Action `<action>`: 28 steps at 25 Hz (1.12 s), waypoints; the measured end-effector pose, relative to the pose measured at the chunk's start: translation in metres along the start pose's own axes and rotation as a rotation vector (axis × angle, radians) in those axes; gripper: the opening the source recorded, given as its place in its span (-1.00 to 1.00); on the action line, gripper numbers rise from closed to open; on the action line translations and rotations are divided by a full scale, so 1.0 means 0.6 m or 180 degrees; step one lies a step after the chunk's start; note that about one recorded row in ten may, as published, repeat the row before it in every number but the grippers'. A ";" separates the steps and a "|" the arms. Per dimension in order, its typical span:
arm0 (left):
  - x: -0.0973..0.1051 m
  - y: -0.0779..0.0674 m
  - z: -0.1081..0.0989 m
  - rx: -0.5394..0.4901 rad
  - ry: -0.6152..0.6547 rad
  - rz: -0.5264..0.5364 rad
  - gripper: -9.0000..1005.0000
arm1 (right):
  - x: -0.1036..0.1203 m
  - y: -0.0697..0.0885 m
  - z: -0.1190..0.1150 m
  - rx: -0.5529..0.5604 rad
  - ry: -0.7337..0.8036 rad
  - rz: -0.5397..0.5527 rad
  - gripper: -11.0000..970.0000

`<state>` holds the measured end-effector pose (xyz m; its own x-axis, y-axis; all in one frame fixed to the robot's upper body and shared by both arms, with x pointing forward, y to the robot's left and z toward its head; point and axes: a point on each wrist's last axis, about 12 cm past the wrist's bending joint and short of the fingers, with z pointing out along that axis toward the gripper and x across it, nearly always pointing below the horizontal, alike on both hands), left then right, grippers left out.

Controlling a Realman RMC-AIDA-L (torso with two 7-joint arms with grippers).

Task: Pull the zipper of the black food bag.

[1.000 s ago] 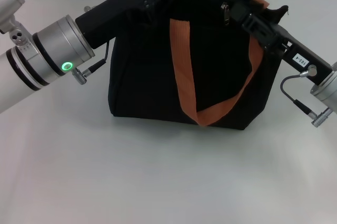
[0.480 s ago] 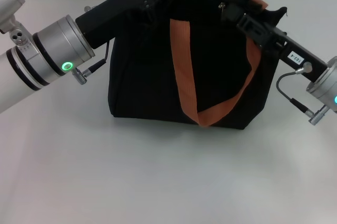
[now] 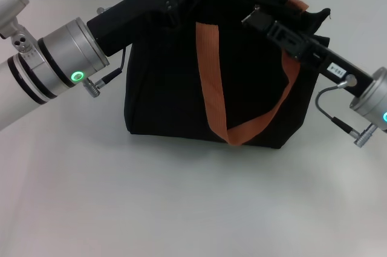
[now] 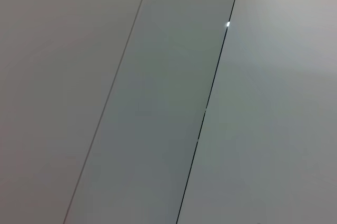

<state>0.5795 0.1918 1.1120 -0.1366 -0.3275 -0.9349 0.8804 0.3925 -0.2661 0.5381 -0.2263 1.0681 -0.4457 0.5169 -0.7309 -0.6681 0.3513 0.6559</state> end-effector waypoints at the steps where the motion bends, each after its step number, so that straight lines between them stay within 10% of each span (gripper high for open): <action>1: 0.000 0.000 0.000 0.0000 0.0000 0.0000 -0.94 | -0.001 -0.001 -0.003 0.0026 -0.0046 0.0008 -0.45; 28: 0.000 0.002 0.002 -0.0029 0.0021 0.0009 -0.94 | -0.004 0.001 0.006 -0.0054 0.0059 0.0111 -0.46</action>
<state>0.5812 0.1913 1.1117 -0.1371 -0.3206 -0.9373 0.8766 0.4014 -0.2655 0.5408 -0.2242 1.0710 -0.4797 0.5139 -0.7111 -0.6620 0.3200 0.6778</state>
